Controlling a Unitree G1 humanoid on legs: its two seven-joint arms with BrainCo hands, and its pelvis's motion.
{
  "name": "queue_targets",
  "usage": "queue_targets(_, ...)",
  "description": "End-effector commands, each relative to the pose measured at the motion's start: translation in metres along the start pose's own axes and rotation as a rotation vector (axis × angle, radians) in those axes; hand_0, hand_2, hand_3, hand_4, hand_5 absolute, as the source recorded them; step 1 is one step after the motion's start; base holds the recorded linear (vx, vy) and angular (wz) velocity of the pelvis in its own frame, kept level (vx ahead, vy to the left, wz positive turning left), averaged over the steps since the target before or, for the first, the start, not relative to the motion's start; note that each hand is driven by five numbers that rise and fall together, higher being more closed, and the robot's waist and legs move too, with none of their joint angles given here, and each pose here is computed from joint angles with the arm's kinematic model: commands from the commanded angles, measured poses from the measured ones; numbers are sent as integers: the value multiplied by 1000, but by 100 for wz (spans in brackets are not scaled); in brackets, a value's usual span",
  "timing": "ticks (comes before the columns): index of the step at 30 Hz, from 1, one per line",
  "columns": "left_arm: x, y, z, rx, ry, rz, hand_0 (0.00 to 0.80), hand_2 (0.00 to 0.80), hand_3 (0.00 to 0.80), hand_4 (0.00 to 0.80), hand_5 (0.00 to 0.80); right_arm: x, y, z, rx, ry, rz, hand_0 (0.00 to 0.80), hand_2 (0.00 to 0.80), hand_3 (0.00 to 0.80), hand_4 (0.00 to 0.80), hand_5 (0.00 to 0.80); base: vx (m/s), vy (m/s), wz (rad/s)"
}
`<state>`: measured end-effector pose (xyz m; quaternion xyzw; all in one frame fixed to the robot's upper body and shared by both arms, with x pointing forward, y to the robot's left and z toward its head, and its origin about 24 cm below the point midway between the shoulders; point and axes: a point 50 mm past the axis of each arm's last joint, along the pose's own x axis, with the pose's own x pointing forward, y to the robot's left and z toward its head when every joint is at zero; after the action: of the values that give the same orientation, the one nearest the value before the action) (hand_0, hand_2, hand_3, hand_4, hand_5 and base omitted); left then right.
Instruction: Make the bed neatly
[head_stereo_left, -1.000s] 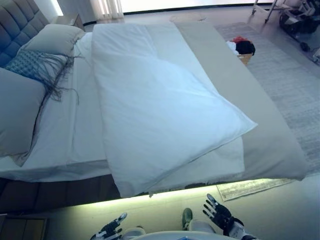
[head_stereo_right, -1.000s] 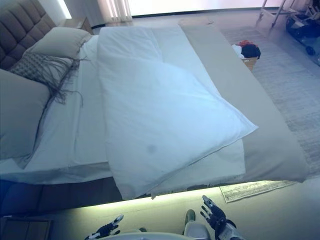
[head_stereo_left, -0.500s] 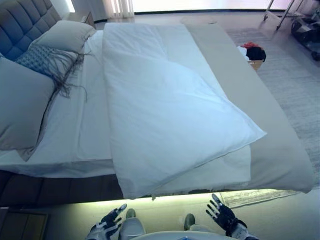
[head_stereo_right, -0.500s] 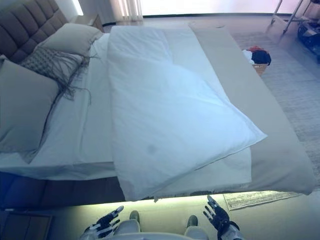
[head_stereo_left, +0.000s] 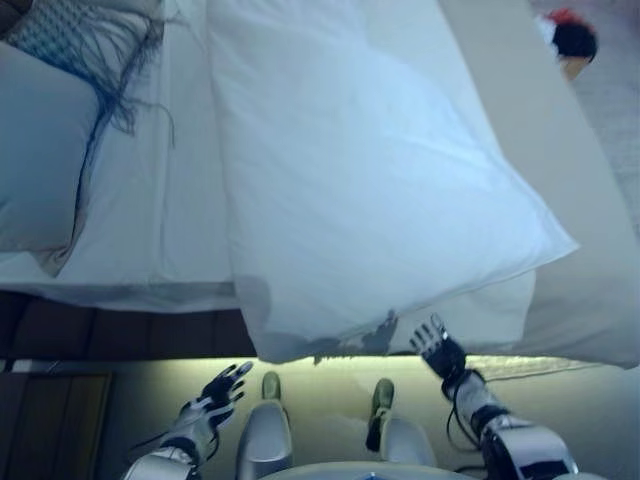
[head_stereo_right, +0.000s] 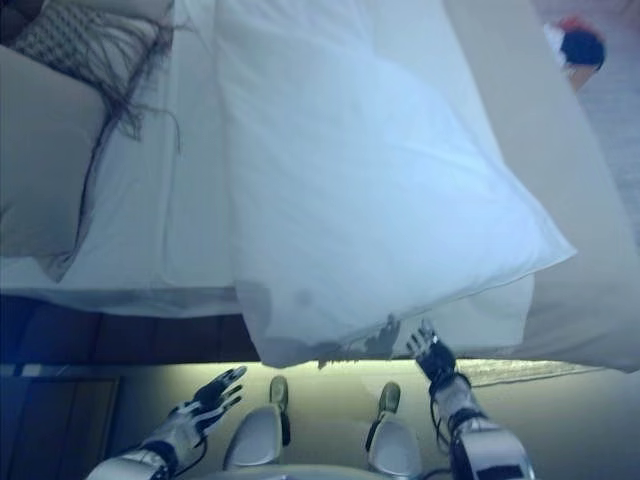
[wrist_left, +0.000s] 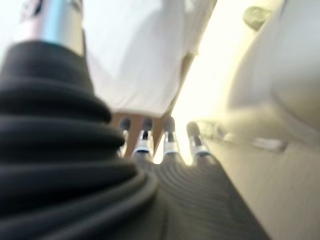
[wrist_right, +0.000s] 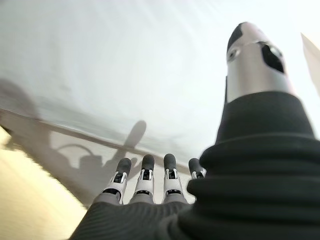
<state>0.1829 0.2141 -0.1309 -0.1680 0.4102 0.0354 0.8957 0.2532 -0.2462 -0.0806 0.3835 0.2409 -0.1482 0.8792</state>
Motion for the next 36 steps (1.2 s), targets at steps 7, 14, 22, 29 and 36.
queue_targets(7,4,-7,63,3,-217,-93,0,0,0,0,0,6,19,99,64,-233,-98,0,0,0,0,0,-75,-80,14)
queue_targets(14,3,-24,91,-9,-321,-184,0,0,0,0,0,0,37,153,43,-355,-96,0,0,0,0,0,-62,10,10)
queue_targets(22,0,-49,111,-15,-404,-310,0,0,0,0,0,-12,70,206,-15,-490,20,0,0,0,0,0,-50,11,11)
queue_targets(29,-4,-44,102,-73,-431,-295,0,0,0,0,0,-27,110,245,-110,-612,160,0,0,0,0,0,-9,19,2)
queue_targets(36,-10,-25,91,-114,-442,-273,0,0,0,0,0,-46,138,276,-194,-716,245,0,0,0,0,0,18,29,0)
